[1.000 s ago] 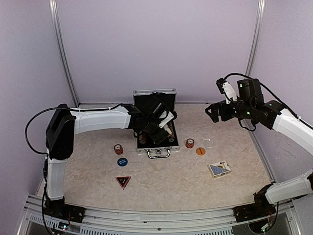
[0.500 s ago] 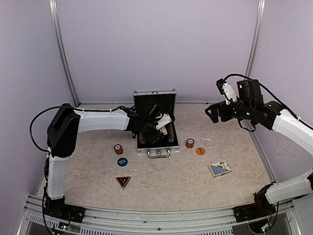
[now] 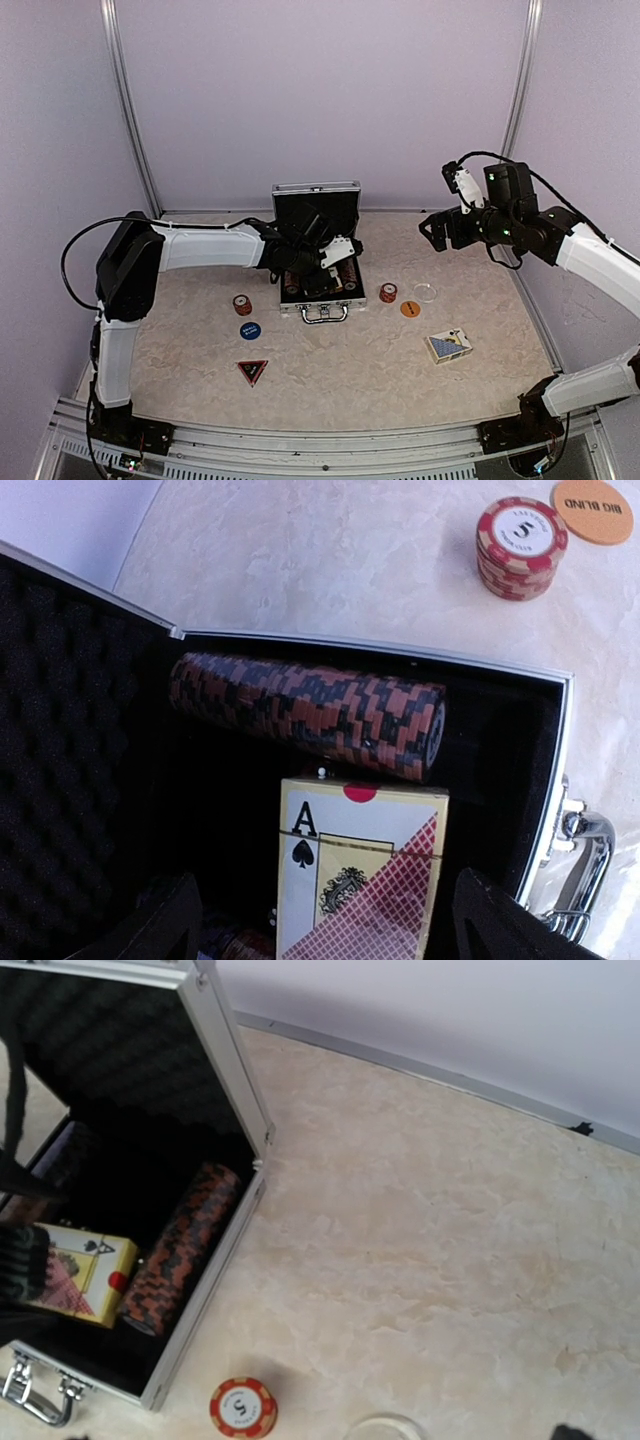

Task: Pack up texas hold em set

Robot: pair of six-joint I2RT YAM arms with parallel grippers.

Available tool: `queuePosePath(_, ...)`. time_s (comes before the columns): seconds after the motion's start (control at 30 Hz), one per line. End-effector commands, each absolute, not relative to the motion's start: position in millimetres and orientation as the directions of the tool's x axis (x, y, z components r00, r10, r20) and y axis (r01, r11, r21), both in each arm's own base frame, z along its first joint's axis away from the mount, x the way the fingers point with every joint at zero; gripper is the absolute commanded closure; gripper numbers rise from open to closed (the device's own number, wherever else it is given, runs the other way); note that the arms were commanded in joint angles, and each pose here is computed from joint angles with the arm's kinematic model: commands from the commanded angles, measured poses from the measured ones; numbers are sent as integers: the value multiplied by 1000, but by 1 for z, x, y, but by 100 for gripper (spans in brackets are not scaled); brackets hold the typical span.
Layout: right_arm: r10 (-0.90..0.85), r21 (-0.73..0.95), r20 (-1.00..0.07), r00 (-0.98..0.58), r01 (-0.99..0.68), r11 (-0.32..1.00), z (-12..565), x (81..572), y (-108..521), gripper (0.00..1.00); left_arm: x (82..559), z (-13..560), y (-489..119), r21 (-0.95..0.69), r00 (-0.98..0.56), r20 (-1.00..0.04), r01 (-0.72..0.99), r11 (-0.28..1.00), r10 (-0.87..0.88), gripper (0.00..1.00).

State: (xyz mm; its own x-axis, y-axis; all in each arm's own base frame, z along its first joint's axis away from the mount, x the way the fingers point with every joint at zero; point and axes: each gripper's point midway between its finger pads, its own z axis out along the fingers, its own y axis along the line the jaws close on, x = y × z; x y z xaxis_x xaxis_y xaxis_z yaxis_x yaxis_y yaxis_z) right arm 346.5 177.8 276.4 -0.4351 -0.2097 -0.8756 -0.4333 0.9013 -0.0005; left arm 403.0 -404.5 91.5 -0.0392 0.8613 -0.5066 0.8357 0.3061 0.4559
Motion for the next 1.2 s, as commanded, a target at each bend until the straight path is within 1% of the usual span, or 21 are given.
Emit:
queuePosePath(0.0,-202,6,-878,-434,-432,902,274,348,180,0,439,120,-402,404,-116,-644,787,466,756,13)
queuePosePath(0.03,-200,7,-879,-434,-432,902,274,348,180,0,449,129,-400,375,-149,-683,768,519,715,13)
queuePosePath(0.13,-201,8,-877,-436,-433,902,273,348,180,0,464,145,-399,264,-218,-771,745,612,598,13)
queuePosePath(0.23,-201,10,-875,-440,-433,902,271,348,180,0,469,153,-400,204,-251,-811,726,657,529,16)
queuePosePath(0.33,-201,10,-876,-438,-433,901,272,348,180,0,473,147,-404,196,-267,-812,712,674,519,21)
queuePosePath(0.37,-201,10,-877,-437,-433,901,272,348,180,0,474,144,-405,205,-270,-809,703,681,522,25)
queuePosePath(0.43,-199,10,-877,-437,-431,902,272,348,180,0,475,135,-406,229,-273,-799,687,689,537,28)
queuePosePath(0.47,-199,10,-878,-436,-432,902,273,348,180,0,476,132,-406,242,-272,-796,676,696,541,32)
queuePosePath(0.67,-201,9,-877,-437,-433,901,272,348,180,0,482,115,-401,310,-284,-776,606,732,563,43)
queuePosePath(0.97,-202,11,-876,-437,-437,899,272,348,181,0,483,93,-396,398,-292,-731,551,733,617,44)
queuePosePath(1.17,-202,13,-876,-439,-440,898,271,348,182,0,491,81,-387,427,-331,-702,513,745,630,46)
